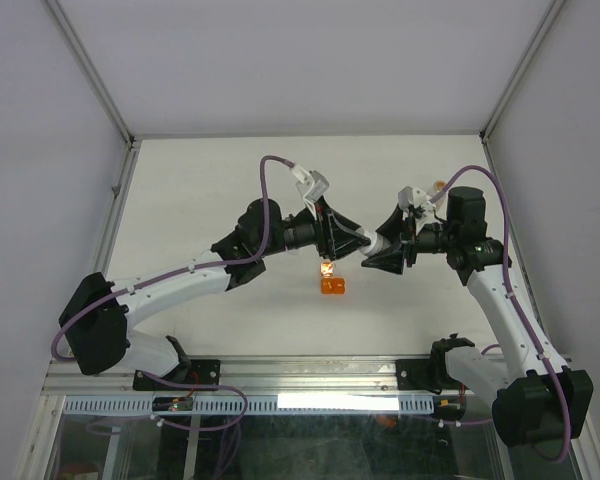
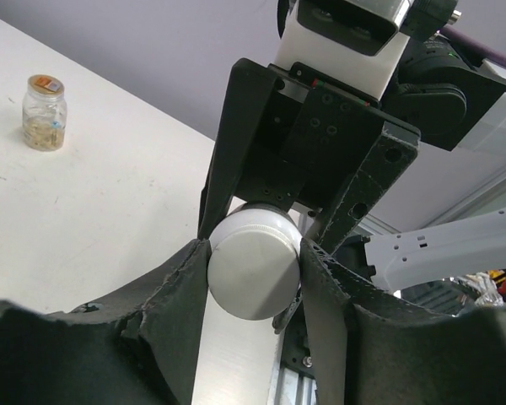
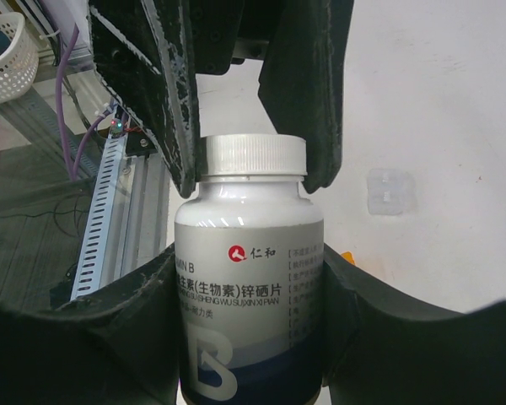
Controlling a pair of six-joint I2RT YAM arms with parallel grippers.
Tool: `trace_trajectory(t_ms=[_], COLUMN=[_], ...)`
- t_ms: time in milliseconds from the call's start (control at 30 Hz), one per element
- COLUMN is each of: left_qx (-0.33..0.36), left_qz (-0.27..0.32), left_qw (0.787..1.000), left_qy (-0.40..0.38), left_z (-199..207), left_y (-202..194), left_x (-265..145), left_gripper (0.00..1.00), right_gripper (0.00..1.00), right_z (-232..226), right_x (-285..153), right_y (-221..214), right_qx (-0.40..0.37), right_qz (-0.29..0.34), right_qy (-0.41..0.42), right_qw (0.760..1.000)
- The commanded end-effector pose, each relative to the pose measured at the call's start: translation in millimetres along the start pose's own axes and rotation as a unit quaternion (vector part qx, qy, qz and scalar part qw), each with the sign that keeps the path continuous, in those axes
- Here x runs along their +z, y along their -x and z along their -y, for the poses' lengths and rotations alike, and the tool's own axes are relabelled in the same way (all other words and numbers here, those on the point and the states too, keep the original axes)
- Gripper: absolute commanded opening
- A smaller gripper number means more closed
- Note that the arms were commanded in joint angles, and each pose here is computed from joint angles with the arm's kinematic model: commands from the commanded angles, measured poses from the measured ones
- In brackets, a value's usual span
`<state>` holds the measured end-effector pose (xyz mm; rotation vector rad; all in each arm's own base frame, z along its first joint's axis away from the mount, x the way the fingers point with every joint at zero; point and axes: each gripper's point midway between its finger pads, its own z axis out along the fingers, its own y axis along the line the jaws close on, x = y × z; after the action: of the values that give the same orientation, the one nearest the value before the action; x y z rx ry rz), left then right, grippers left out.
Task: Sort the pills into containers
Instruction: Screw the lid of the pill bottle onto the pill bottle.
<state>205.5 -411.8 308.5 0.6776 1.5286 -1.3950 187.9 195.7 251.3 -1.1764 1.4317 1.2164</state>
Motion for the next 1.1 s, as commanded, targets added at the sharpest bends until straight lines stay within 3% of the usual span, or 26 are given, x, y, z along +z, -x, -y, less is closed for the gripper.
trace_trajectory(t_ms=[0,67,167,233,400,500,533,800,1067], left_qx=[0.018,0.021,0.025,0.03,0.034,0.033,0.032,0.041,0.048], left_qz=[0.013,0.004,-0.007,-0.008,-0.003,-0.003,-0.004,0.016,-0.003], left_qw=[0.999,0.999,0.998,0.998,0.998,0.998,0.999,0.999,0.998], left_qy=[-0.038,-0.048,-0.059,-0.061,-0.05,-0.045,-0.042,-0.008,0.034], left_z=[16,18,21,22,16,8,4,-27,-66], left_y=[22,20,17,17,19,19,18,29,19], left_x=[4,5,7,7,5,4,4,-4,9], left_gripper=[0.42,0.32,0.04,0.0,0.0,0.0,0.0,0.0,0.0], right_gripper=[0.0,0.0,0.0,0.0,0.65,0.94,0.99,0.99,0.99], right_z=[1,2,2,2,5,10,13,27,38], right_x=[0,0,-1,-1,-2,-3,-4,-21,-41], right_y=[12,12,12,12,11,8,7,5,9], right_qx=[-0.026,-0.026,-0.026,-0.026,-0.025,-0.021,-0.023,-0.035,-0.048], right_qz=[0.008,0.008,0.008,0.008,0.007,0.002,-0.001,-0.023,-0.028], right_qy=[0.002,0.001,0.001,-0.001,-0.008,-0.019,-0.024,-0.07,-0.116], right_qw=[1.0,1.0,1.0,1.0,1.0,1.0,0.999,0.997,0.992])
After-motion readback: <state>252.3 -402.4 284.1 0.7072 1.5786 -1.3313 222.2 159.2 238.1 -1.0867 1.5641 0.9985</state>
